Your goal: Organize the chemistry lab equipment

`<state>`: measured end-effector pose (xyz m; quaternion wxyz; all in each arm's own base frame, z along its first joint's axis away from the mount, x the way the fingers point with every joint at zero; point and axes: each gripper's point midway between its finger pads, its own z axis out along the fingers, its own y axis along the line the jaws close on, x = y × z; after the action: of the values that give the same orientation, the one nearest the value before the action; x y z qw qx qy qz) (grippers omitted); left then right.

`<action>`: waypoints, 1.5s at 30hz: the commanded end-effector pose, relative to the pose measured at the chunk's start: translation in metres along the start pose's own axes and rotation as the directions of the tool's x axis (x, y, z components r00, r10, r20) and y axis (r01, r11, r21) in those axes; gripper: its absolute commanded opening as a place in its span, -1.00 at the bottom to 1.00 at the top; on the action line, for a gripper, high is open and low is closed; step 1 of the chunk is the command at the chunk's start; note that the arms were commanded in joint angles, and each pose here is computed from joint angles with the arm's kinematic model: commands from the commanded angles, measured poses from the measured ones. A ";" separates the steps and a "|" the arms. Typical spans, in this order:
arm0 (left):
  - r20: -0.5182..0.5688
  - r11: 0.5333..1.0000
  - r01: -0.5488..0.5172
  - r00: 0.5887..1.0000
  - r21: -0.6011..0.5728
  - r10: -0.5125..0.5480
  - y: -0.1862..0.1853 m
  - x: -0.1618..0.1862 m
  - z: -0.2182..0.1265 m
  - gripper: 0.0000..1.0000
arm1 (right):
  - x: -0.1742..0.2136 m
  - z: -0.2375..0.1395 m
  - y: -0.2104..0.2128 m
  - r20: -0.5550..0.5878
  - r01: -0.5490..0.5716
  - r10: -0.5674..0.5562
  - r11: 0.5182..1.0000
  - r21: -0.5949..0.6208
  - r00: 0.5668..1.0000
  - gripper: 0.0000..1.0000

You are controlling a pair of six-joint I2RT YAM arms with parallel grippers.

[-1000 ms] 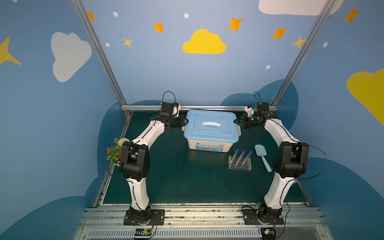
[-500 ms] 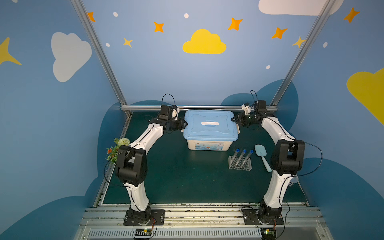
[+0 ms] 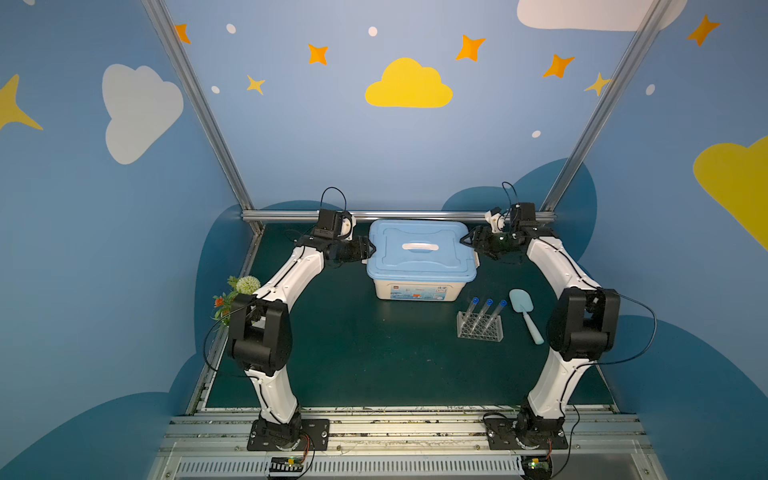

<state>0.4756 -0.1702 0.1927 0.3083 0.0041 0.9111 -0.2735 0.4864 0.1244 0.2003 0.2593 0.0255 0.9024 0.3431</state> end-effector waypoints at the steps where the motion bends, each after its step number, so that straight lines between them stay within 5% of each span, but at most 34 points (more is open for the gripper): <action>1: 0.013 1.000 0.000 1.000 -0.006 0.000 0.001 -0.004 -0.013 0.52 | -0.006 -0.020 0.003 0.044 0.003 -0.003 1.000 -0.013 0.999 0.56; 8: -0.006 1.000 0.015 1.000 0.023 -0.015 0.005 -0.001 -0.005 0.61 | -0.004 -0.026 -0.012 0.056 -0.010 0.010 1.000 0.001 0.998 0.61; 13: -0.024 0.986 0.052 0.999 0.159 -0.049 -0.004 -0.002 0.003 0.61 | 0.005 -0.016 -0.020 0.009 -0.087 0.088 0.989 -0.122 0.996 0.70; 27: -0.073 0.971 0.105 0.993 0.214 -0.092 -0.007 0.007 0.019 0.52 | 0.020 0.011 -0.024 -0.076 -0.192 0.179 0.953 -0.233 0.981 0.70; 45: -0.059 0.977 0.082 0.996 0.195 -0.072 -0.017 0.006 0.015 0.14 | 0.020 0.002 -0.008 -0.069 -0.156 0.145 0.965 -0.209 0.987 0.16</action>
<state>0.4795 -0.1826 0.1827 0.2708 -0.0103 0.8898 -0.3672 0.4750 0.1219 0.1711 0.1997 0.0710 0.8577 0.4684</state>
